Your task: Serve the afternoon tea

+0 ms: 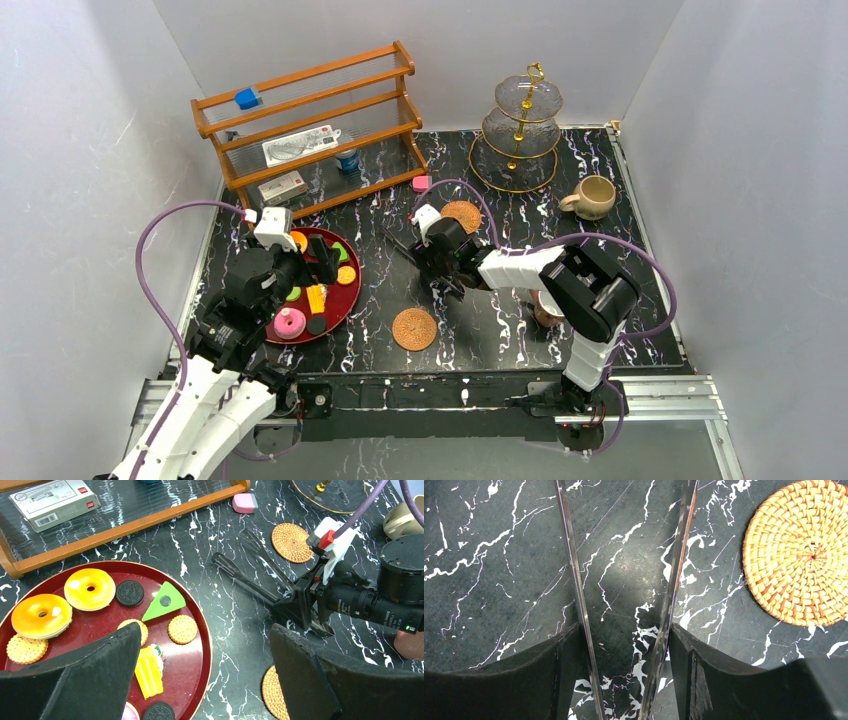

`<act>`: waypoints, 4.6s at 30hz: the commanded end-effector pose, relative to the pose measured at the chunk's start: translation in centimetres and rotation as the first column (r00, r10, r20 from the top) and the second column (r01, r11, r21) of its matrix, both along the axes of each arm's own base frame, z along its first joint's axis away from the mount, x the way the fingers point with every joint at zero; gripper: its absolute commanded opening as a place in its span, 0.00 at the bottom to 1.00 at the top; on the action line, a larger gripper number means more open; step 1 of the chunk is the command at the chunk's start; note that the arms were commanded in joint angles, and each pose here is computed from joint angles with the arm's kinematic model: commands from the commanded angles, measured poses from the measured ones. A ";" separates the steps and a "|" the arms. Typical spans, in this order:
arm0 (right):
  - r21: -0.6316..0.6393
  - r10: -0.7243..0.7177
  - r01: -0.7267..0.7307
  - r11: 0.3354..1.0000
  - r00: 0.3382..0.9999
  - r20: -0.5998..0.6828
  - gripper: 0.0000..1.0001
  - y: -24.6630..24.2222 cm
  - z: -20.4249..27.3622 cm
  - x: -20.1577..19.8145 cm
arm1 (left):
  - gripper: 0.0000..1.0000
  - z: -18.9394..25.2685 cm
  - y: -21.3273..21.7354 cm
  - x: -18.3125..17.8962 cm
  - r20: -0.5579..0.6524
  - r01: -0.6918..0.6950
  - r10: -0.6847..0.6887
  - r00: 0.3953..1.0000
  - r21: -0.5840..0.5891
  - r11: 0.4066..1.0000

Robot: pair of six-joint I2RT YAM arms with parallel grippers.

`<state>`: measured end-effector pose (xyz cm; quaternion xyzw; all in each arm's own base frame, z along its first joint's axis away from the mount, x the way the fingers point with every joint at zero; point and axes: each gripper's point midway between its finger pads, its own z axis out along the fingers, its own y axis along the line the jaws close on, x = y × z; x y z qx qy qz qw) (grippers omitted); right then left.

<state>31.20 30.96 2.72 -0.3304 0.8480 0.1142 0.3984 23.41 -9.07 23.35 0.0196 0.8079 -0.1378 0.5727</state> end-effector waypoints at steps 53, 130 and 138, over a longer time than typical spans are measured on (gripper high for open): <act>0.283 0.100 -0.056 0.958 0.985 -0.141 0.56 3.7 15.8 -7.4 | 0.95 1.0 0.7 -0.2 0.026 -0.042 0.043 0.999 -0.029 0.999; 0.092 0.308 -0.346 0.934 0.907 0.288 0.43 11.4 18.1 -6.1 | 0.96 3.9 4.6 -1.7 0.175 -0.192 0.201 0.964 -0.068 0.979; 0.099 0.236 -0.273 0.957 0.929 0.285 0.43 10.3 19.6 -5.4 | 0.96 3.8 4.6 -1.8 0.177 -0.193 0.202 0.963 -0.069 0.979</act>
